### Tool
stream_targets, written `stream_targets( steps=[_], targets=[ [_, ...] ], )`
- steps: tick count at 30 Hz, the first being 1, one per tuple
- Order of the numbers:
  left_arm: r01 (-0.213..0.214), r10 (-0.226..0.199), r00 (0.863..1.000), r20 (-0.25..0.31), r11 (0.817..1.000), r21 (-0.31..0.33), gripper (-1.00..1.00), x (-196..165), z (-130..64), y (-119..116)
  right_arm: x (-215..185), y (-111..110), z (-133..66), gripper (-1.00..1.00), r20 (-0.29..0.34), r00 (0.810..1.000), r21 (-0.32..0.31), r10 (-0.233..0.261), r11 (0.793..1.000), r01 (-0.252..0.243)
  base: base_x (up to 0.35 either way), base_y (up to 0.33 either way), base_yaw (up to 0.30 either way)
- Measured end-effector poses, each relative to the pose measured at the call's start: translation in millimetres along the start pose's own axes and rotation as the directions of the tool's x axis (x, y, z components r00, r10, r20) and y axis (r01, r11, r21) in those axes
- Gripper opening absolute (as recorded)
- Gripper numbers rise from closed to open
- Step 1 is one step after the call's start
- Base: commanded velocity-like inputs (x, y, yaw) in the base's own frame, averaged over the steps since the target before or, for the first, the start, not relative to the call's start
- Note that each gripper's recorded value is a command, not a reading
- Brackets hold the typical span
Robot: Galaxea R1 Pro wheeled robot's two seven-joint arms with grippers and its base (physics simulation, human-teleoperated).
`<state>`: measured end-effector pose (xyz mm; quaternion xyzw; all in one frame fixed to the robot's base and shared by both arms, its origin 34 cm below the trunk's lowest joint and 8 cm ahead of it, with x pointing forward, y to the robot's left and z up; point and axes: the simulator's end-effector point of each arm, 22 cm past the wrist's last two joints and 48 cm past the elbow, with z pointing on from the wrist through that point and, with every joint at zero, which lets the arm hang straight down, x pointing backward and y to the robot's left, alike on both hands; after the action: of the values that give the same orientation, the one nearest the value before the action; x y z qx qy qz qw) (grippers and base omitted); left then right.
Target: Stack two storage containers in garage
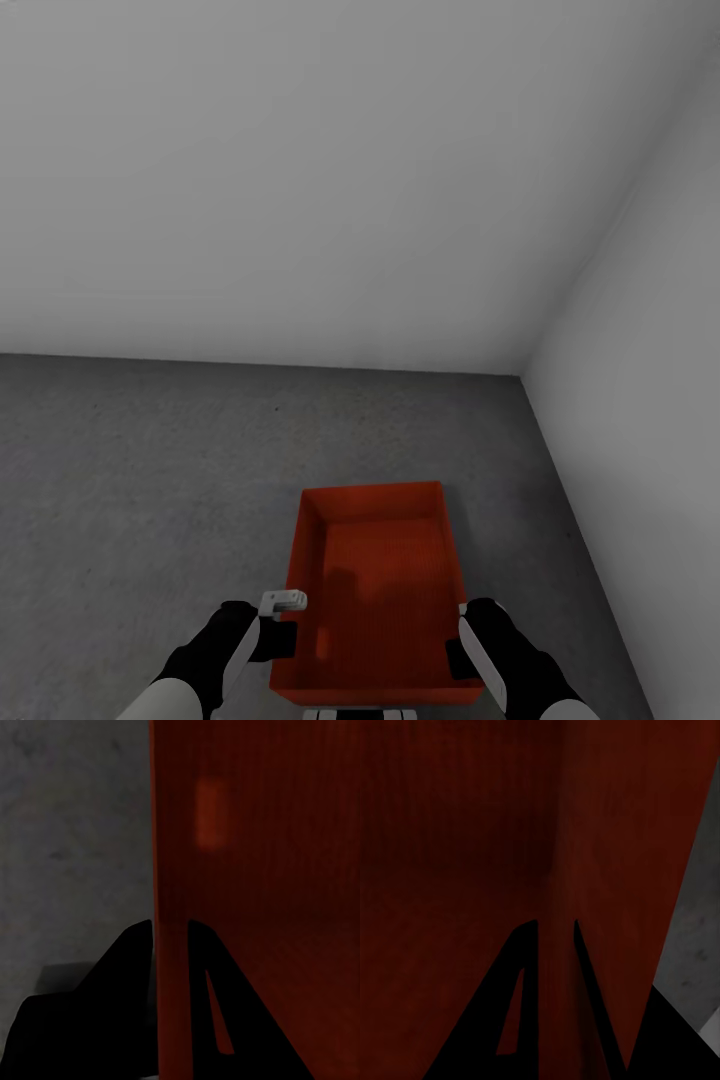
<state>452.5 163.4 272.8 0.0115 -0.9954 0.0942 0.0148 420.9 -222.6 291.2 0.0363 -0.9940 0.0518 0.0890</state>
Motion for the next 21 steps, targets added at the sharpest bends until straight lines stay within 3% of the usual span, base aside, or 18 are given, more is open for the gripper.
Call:
stream_targets(
  steps=[21],
  targets=[
    [0.002, -0.002, 1.0, -0.012, 1.0, 0.0, -1.0, 4.7, 4.3, 1.0, 3.9, 0.8, 4.6, -1.0, -0.012, 1.0, -0.001, -0.001, 1.0, 0.001, 0.0, 0.0, 0.0]
  ],
)
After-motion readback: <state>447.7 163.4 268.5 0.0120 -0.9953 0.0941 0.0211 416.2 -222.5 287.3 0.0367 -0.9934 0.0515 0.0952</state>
